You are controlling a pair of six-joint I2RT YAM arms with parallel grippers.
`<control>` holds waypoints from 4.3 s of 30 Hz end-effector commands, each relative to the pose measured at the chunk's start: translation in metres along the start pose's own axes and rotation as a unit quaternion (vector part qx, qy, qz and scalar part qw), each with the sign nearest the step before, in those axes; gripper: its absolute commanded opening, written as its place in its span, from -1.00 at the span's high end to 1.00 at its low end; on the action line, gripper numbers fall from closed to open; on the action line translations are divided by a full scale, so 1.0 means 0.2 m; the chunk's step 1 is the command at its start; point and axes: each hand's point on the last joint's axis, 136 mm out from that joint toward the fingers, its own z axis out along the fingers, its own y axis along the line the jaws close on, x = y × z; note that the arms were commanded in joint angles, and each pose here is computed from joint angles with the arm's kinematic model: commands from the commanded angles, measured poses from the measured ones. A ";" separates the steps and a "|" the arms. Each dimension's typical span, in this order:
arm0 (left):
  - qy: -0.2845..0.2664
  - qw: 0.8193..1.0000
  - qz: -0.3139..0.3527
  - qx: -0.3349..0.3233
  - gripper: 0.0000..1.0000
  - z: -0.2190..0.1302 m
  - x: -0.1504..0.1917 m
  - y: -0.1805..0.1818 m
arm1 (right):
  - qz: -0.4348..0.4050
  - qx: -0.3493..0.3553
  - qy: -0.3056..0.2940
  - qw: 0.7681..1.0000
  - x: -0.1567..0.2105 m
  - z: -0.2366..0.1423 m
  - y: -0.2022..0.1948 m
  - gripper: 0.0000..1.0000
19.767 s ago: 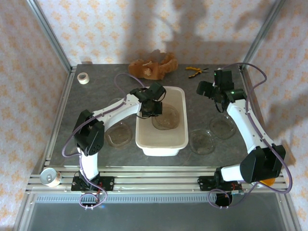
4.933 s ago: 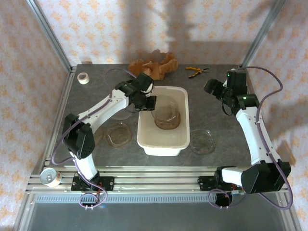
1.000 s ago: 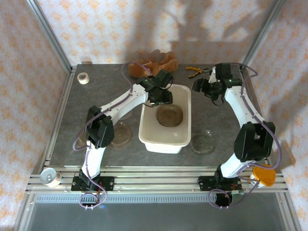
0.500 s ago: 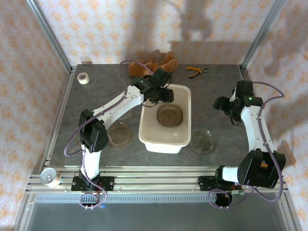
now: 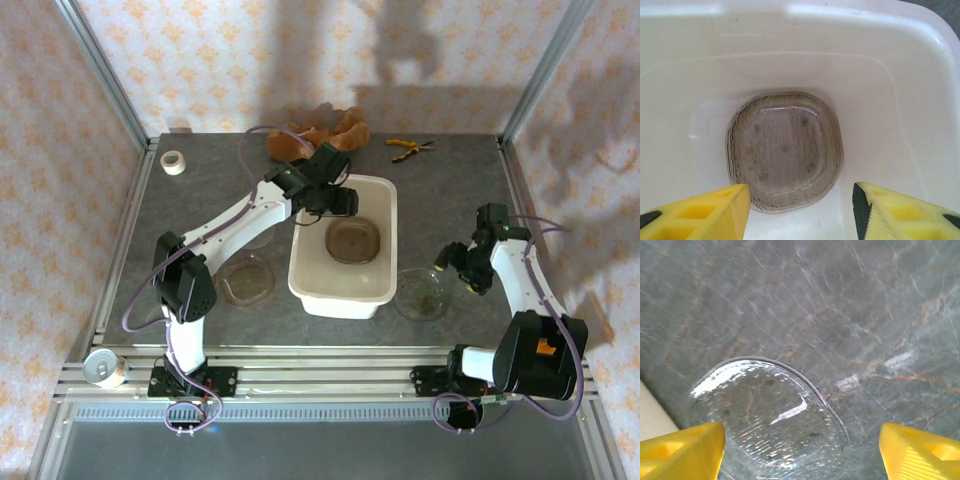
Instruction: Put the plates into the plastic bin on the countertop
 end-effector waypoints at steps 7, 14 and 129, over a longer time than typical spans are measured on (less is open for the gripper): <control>-0.018 0.999 0.017 0.024 -0.16 -0.07 -0.02 -0.02 | 0.018 0.043 0.017 0.999 0.01 0.13 -0.03 -0.60; -0.021 0.999 0.016 0.020 -0.16 -0.09 -0.01 0.02 | 0.000 0.057 0.046 0.997 0.01 0.24 -0.04 -0.54; -0.032 0.980 0.186 0.070 -0.13 -0.30 -0.21 -0.34 | -0.232 -0.248 -0.185 0.922 -0.14 -0.80 0.97 1.00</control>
